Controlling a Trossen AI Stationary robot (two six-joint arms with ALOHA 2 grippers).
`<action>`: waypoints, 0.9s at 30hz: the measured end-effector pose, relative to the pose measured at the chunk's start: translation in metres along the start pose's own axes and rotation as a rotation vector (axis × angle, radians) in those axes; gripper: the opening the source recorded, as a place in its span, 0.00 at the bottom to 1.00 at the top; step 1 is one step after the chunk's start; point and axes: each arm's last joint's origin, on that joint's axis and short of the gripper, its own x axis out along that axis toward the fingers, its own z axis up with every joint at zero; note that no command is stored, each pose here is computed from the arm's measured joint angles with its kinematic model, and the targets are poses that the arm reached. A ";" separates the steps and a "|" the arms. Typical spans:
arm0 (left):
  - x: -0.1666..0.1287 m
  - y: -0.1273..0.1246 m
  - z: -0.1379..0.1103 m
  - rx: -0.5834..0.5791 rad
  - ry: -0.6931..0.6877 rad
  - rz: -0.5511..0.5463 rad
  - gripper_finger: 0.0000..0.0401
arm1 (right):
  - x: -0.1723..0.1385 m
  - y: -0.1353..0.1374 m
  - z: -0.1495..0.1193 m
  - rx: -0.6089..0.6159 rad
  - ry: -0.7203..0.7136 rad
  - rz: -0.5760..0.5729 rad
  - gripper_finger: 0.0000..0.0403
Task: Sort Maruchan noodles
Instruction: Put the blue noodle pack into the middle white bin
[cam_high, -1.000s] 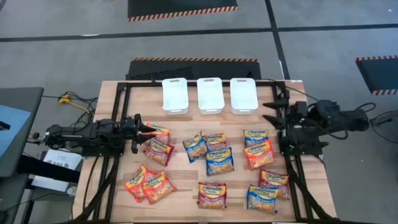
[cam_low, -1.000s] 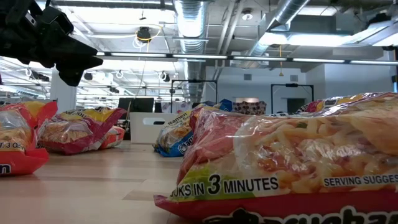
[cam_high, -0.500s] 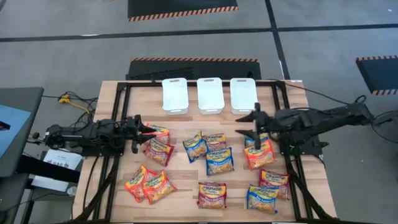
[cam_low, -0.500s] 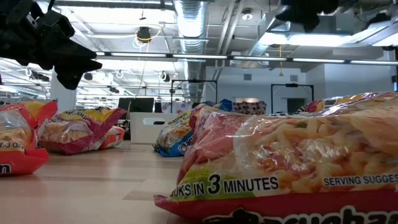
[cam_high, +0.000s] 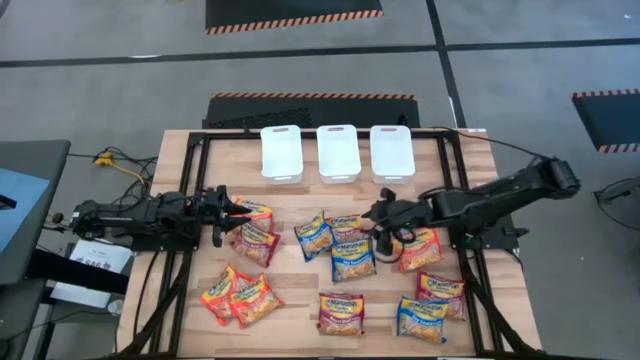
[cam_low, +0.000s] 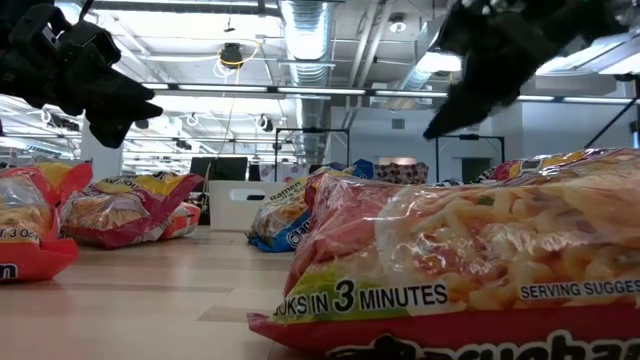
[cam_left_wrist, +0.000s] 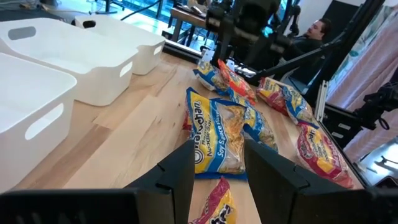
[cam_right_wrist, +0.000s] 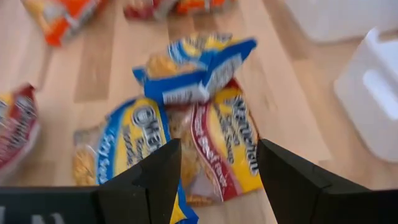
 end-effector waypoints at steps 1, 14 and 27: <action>0.000 0.000 0.000 0.000 0.000 0.000 0.31 | 0.005 0.001 -0.002 -0.003 0.016 0.004 0.58; 0.000 0.000 0.000 0.000 0.001 0.002 0.31 | 0.050 0.013 -0.022 0.022 0.155 0.164 0.58; 0.000 0.000 0.000 -0.007 0.001 0.003 0.31 | 0.065 0.012 -0.032 0.131 0.233 0.184 0.47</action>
